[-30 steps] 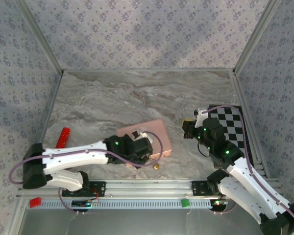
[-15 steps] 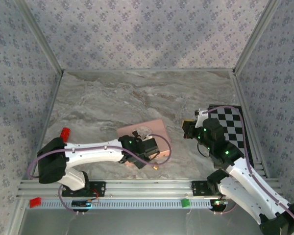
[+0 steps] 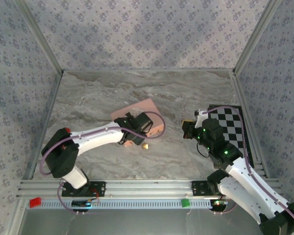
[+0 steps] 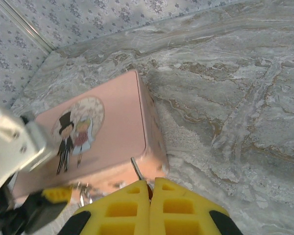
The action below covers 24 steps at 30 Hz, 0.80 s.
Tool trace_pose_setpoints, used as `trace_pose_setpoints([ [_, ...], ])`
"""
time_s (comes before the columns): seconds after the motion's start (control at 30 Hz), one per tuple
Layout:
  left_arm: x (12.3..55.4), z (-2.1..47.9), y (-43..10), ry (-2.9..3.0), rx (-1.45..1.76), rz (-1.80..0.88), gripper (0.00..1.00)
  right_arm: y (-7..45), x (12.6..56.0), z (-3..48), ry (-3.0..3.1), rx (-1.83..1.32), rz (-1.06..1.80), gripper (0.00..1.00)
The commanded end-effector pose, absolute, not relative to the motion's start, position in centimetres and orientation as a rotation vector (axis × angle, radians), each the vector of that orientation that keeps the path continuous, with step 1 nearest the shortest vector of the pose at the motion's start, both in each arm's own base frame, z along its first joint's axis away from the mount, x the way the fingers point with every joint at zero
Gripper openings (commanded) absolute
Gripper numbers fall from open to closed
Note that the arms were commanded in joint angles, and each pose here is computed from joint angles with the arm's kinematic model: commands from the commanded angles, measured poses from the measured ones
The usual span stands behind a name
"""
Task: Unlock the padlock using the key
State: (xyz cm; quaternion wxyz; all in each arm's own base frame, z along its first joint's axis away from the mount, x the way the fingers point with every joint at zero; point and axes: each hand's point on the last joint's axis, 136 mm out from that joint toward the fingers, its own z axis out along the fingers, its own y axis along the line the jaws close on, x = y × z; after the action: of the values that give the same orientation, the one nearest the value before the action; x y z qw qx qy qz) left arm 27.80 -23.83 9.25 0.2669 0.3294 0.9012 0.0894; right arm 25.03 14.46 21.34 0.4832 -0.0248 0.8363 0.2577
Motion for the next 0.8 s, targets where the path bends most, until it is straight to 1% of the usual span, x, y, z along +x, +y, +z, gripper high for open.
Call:
trace_pose_setpoints([
  [0.0,31.8,8.9,-21.3,2.396,0.839,0.417,0.83,14.6,25.2,21.9,2.021,-0.042,0.657,0.00],
  [0.13,34.5,9.8,-19.8,2.374,0.773,0.478,0.85,14.6,25.1,21.9,2.025,-0.037,0.661,0.00],
  [0.23,35.5,11.1,-19.0,2.342,0.732,0.541,0.87,14.5,25.0,21.9,2.023,-0.027,0.664,0.00],
  [0.3,35.3,12.1,-19.1,2.333,0.700,0.529,0.87,14.4,24.9,21.9,2.022,-0.023,0.666,0.00],
  [0.4,33.8,14.4,-20.2,2.305,0.621,0.424,0.88,14.4,24.9,21.9,2.022,-0.024,0.664,0.00],
  [0.47,32.0,15.9,-21.5,2.328,0.531,0.231,0.89,14.4,25.0,21.9,2.024,-0.025,0.662,0.00],
  [0.6,27.8,17.9,-25.8,2.376,0.324,-0.418,0.89,14.5,25.0,21.8,2.022,-0.032,0.663,0.00],
  [0.7,26.4,17.7,-26.7,2.345,0.178,-0.645,0.90,14.7,25.3,21.6,2.020,-0.033,0.669,0.00],
  [0.77,26.0,17.2,-27.2,2.294,0.115,-0.778,0.93,15.0,25.4,21.8,2.026,-0.046,0.680,0.00],
])
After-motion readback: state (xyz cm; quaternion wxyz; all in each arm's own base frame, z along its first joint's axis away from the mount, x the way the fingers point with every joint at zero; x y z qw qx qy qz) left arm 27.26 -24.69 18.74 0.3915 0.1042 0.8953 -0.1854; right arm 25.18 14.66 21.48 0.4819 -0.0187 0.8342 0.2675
